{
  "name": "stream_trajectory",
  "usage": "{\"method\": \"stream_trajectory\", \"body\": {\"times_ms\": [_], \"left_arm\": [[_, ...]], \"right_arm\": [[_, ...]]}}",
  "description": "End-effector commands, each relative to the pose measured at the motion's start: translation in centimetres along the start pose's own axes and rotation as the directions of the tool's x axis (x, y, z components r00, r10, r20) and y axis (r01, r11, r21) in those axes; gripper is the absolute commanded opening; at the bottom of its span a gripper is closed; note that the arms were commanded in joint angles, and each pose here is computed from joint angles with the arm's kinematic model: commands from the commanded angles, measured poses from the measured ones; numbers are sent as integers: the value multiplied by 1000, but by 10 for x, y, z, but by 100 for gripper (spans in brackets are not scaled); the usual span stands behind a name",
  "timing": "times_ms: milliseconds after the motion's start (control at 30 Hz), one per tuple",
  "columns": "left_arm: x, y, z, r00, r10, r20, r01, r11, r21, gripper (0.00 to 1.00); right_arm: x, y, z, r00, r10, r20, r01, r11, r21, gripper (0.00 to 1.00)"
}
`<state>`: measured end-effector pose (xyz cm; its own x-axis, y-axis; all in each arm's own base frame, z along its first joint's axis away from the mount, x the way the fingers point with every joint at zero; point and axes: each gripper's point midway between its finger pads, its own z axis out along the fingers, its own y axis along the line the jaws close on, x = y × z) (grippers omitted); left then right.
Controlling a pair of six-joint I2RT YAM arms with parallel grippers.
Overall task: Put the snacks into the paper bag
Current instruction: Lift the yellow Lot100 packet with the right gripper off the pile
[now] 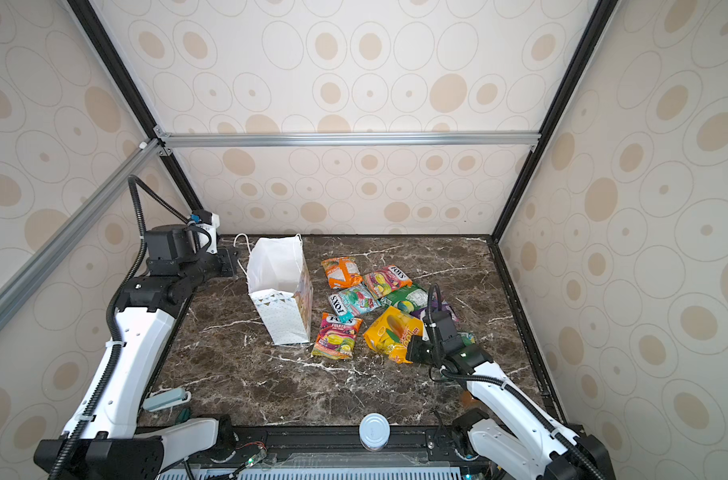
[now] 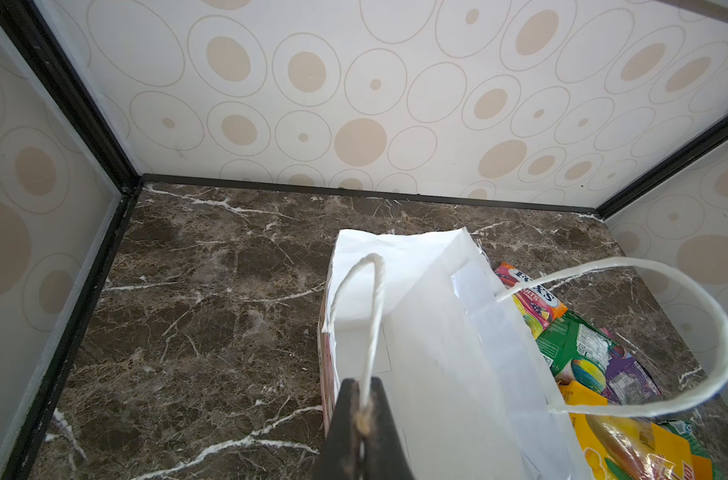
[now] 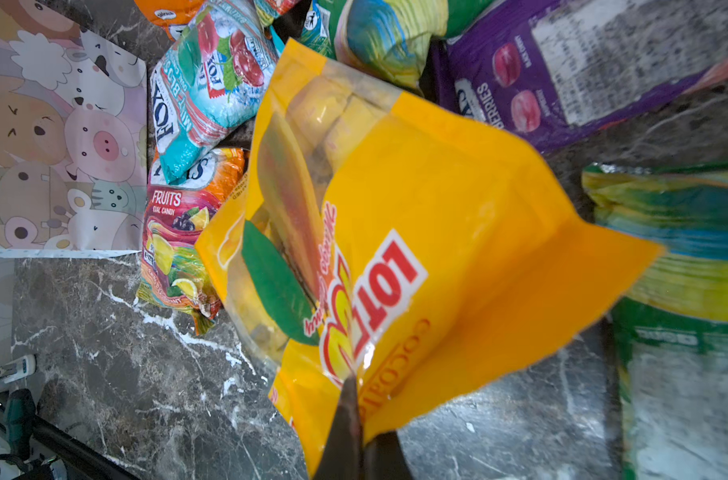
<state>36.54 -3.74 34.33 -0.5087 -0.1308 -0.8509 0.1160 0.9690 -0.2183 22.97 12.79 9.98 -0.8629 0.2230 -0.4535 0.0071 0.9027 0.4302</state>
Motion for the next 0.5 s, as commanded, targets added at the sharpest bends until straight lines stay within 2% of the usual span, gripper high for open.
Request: {"method": "stream_trajectory", "body": {"times_ms": [0,467], "left_arm": [[-8,-1,-11,999,29,33,-28,1000,-3,2],[-6,-2,-15,999,26,42,-26,1000,-1,2]], "right_arm": [[-16,8,-12,998,-40,42,40,999,-2,0],[-39,28,-30,991,-107,78,109,994,-24,0]]}}
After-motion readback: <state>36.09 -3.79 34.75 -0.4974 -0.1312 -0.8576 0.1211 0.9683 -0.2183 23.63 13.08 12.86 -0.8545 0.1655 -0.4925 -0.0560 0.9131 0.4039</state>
